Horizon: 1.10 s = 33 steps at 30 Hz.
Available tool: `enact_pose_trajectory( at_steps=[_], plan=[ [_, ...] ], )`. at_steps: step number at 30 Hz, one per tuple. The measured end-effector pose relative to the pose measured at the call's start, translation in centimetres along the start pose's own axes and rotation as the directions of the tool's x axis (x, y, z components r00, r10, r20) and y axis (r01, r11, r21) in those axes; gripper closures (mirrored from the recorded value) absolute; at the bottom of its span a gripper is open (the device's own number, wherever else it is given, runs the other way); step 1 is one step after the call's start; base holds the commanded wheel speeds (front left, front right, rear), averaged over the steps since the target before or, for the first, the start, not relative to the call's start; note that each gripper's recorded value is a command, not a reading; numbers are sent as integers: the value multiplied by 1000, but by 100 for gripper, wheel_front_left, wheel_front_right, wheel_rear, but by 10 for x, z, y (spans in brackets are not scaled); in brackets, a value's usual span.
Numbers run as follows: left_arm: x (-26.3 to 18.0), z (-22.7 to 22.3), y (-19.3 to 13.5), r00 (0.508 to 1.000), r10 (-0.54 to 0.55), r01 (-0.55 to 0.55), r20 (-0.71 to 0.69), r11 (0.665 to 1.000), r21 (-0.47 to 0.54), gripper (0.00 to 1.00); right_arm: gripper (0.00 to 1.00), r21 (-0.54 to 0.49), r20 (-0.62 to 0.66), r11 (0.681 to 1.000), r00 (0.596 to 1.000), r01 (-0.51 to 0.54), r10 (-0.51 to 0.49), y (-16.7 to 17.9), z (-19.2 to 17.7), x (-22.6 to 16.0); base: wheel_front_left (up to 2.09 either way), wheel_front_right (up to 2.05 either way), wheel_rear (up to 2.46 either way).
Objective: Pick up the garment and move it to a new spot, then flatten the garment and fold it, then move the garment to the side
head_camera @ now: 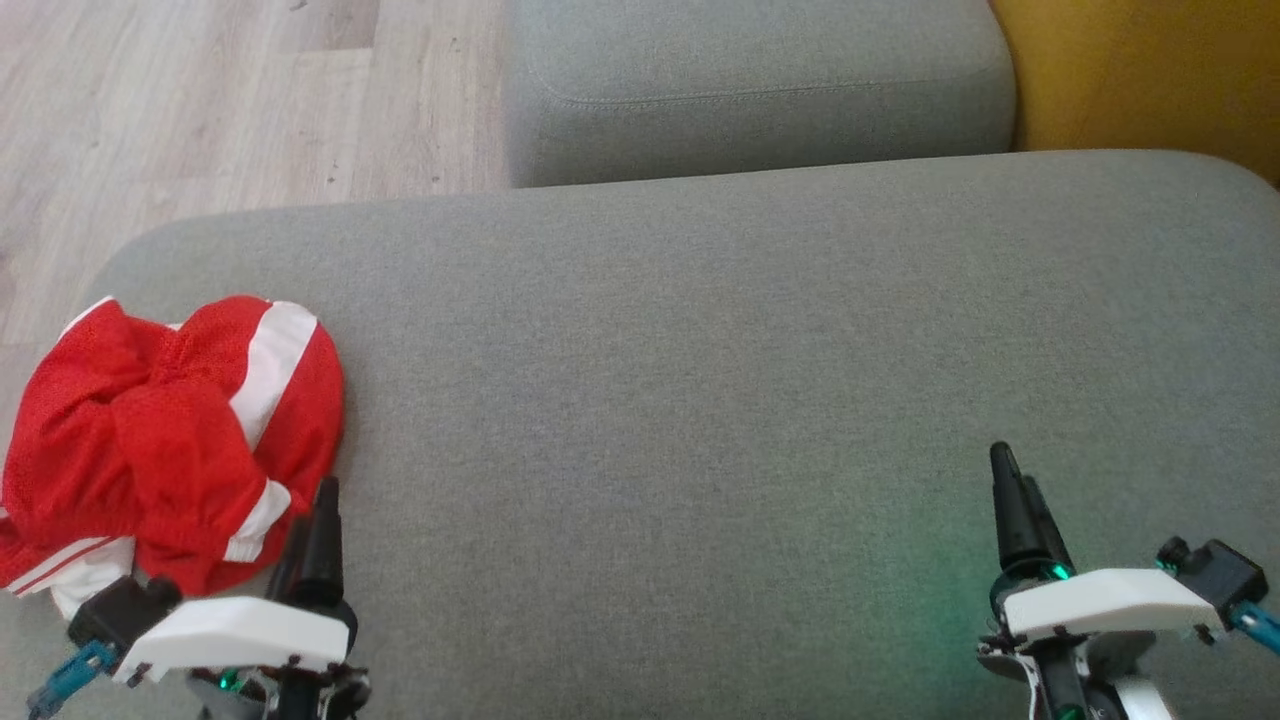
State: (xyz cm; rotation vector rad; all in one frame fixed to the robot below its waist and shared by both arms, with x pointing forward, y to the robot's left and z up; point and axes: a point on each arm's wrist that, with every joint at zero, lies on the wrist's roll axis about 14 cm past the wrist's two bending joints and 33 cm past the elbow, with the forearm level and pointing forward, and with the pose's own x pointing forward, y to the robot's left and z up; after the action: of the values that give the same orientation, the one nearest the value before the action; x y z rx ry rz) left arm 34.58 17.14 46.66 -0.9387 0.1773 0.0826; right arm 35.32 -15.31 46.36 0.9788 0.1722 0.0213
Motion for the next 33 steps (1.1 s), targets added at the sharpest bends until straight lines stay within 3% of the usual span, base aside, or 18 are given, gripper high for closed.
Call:
enact_pose_trajectory(
  at_steps=[19, 33],
  plan=[
    [-10, 15, -14, 995, -42, 20, 85, 969, 246, 0, 0, -256, -21, 962, 996, -92, 89, 26, -12, 0, 0, 0, 0],
    [-14, 22, -28, 986, -97, 30, 139, 906, 422, 0, 0, -413, -22, 901, 990, -135, 138, 38, -15, -2, 0, 0, 0]
  ],
)
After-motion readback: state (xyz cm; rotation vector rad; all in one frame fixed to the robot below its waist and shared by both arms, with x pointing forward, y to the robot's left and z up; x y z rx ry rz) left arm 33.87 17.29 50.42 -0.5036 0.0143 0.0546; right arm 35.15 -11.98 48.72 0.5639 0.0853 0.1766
